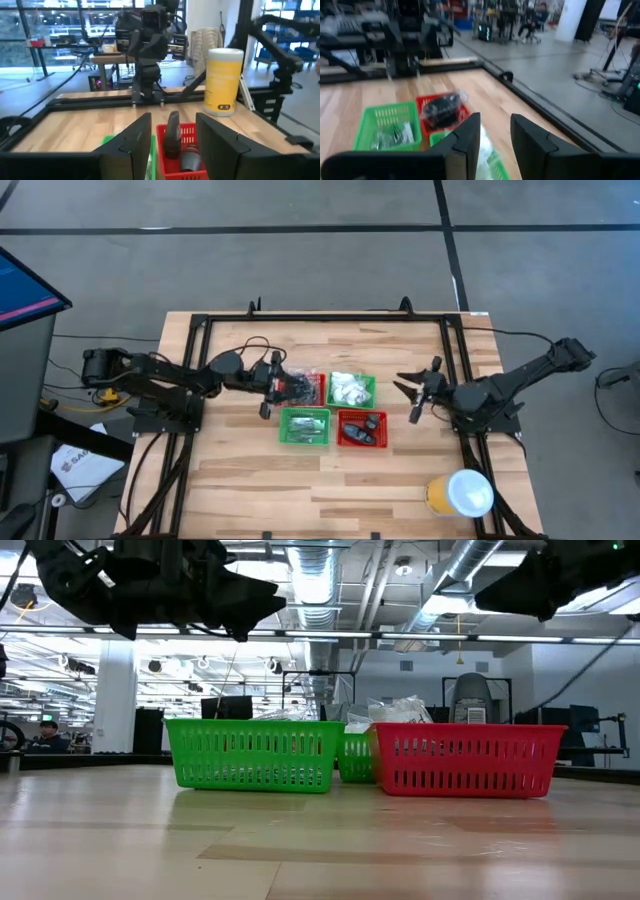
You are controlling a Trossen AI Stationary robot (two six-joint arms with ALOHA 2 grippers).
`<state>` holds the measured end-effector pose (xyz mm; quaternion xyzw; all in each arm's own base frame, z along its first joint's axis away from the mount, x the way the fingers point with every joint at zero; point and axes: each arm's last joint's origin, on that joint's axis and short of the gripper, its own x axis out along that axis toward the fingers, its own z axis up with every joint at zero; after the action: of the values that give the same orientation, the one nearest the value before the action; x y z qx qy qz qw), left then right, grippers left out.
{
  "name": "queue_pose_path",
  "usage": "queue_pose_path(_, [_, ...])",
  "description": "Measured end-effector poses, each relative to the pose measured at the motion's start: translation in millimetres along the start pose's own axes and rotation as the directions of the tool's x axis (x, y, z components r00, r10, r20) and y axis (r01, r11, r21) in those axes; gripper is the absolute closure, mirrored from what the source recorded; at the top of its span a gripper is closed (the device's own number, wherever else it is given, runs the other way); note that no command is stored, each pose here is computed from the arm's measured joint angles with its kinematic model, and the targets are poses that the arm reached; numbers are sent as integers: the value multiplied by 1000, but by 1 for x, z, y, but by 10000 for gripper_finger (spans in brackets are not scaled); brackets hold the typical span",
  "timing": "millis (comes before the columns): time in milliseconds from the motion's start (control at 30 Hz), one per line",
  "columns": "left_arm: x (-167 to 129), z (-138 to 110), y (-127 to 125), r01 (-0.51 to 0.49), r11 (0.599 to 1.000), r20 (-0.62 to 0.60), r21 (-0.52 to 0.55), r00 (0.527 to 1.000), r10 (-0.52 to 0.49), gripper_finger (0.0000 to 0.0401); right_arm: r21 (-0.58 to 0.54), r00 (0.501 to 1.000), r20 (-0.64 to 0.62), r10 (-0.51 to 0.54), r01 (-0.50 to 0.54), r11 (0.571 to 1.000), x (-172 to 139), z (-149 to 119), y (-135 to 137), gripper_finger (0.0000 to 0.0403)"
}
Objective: Pick & Place Travel size toiletries
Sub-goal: Return to Home Position
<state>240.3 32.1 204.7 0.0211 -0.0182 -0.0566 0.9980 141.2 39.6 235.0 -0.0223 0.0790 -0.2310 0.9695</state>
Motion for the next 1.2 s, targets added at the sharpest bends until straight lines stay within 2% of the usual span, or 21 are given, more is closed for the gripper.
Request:
queue_pose_path(167, [-21,0,8,-54,998,18,-40,998,55,256,46,997,77,8,-11,999,-9,-15,-20,306])
queue_pose_path(300, [-52,1,2,-74,996,76,-53,994,78,256,92,988,155,26,-40,995,-20,-20,-33,306])
queue_pose_path(367, [-68,-2,-2,-82,994,98,-68,991,89,256,83,984,176,35,-50,995,-24,-26,-37,306])
queue_pose_path(467, [-88,-11,-8,-94,991,113,-97,988,105,256,129,969,242,48,-81,988,-31,-25,-44,306])
queue_pose_path(600, [-107,-21,-13,-106,988,120,-115,986,119,256,135,968,241,67,-102,986,-36,-30,-50,306])
queue_pose_path(933, [-117,-37,-18,-136,971,-84,-198,989,122,256,157,991,114,73,-91,983,-35,-47,-51,306])
queue_pose_path(1033, [-117,-38,-18,-138,970,-92,-200,988,122,256,185,992,107,74,-93,978,-33,-51,-49,306])
queue_pose_path(1133, [-117,-38,-18,-141,971,-92,-194,988,125,256,169,992,100,72,-88,982,-26,-69,-43,306])
queue_pose_path(1200, [-117,-38,-18,-143,971,-92,-193,988,127,256,171,989,131,68,-90,981,-24,-70,-42,306])
